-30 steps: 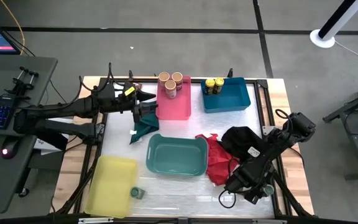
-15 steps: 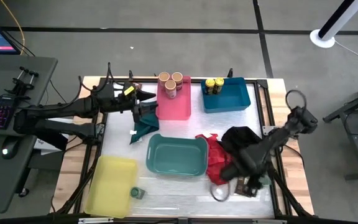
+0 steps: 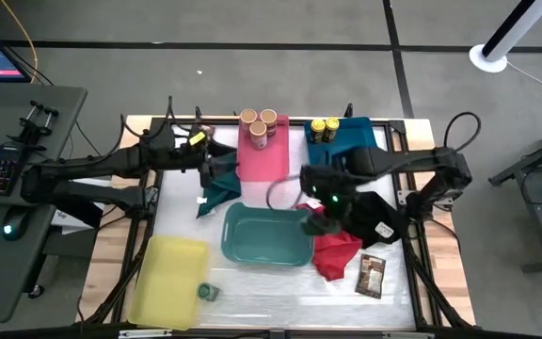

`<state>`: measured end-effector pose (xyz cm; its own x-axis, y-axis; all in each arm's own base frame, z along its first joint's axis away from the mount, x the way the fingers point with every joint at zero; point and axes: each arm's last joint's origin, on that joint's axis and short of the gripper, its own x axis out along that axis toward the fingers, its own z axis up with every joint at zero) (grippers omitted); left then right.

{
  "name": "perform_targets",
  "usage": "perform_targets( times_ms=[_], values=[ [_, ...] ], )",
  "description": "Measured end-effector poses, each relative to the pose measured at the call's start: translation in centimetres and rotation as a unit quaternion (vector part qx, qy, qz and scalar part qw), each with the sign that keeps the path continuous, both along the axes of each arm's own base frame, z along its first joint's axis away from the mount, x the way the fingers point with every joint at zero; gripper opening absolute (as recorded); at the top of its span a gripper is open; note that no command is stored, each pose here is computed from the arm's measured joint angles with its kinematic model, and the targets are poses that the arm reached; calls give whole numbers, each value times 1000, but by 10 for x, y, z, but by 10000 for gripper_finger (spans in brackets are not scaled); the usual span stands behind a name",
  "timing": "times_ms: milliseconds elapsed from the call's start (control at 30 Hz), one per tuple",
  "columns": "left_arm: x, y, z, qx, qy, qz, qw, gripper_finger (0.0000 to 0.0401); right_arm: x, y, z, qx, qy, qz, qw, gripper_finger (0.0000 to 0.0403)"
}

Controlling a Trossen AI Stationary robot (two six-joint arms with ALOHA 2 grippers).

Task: Sort spices by type
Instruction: Put the right green seasoning bottle into the green bin

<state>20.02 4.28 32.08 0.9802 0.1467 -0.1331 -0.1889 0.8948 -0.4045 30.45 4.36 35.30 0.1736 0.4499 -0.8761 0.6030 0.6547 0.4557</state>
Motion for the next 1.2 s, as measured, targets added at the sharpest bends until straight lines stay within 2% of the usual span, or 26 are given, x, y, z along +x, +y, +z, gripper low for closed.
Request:
perform_targets(
  times_ms=[100, 233, 333, 400, 500, 567, 767, 900, 1000, 1133, 1200],
  values=[
    [0, -6, -4, -9, 20, -52, 998, 275, 14, -11, -2, 33, -43, -28, 998, 196],
    [1, -23, -9, 19, 45, -143, 988, 275, 39, -14, -13, 71, -73, -44, 994, 196],
    [2, -37, -13, 78, 63, -169, 980, 275, 57, -12, -24, 99, -84, -46, 990, 196],
    [3, -45, -17, 141, 85, -168, 972, 275, 68, -11, -35, 105, -79, -53, 990, 196],
    [5, -54, -25, 244, 128, -155, 949, 275, 80, -11, -52, 102, -60, -62, 991, 196],
    [8, -60, -31, 294, 159, -147, 931, 275, 85, -12, -62, 91, -44, -76, 992, 196],
    [22, -81, -53, 385, 222, -164, 881, 263, 94, -19, -79, 75, -23, -100, 992, 196],
    [35, -97, -72, 412, 256, -171, 858, 216, 93, -21, -79, 68, -25, -99, 992, 196],
    [45, -111, -83, 401, 256, -167, 863, 148, 93, -21, -79, 63, -32, -85, 994, 196],
    [59, -129, -98, 381, 242, -149, 880, 25, 93, -21, -79, 55, -44, -59, 996, 196],
    [65, -137, -105, 368, 236, -129, 890, 14, 91, -21, -80, 50, -42, -44, 997, 196]
  ],
)
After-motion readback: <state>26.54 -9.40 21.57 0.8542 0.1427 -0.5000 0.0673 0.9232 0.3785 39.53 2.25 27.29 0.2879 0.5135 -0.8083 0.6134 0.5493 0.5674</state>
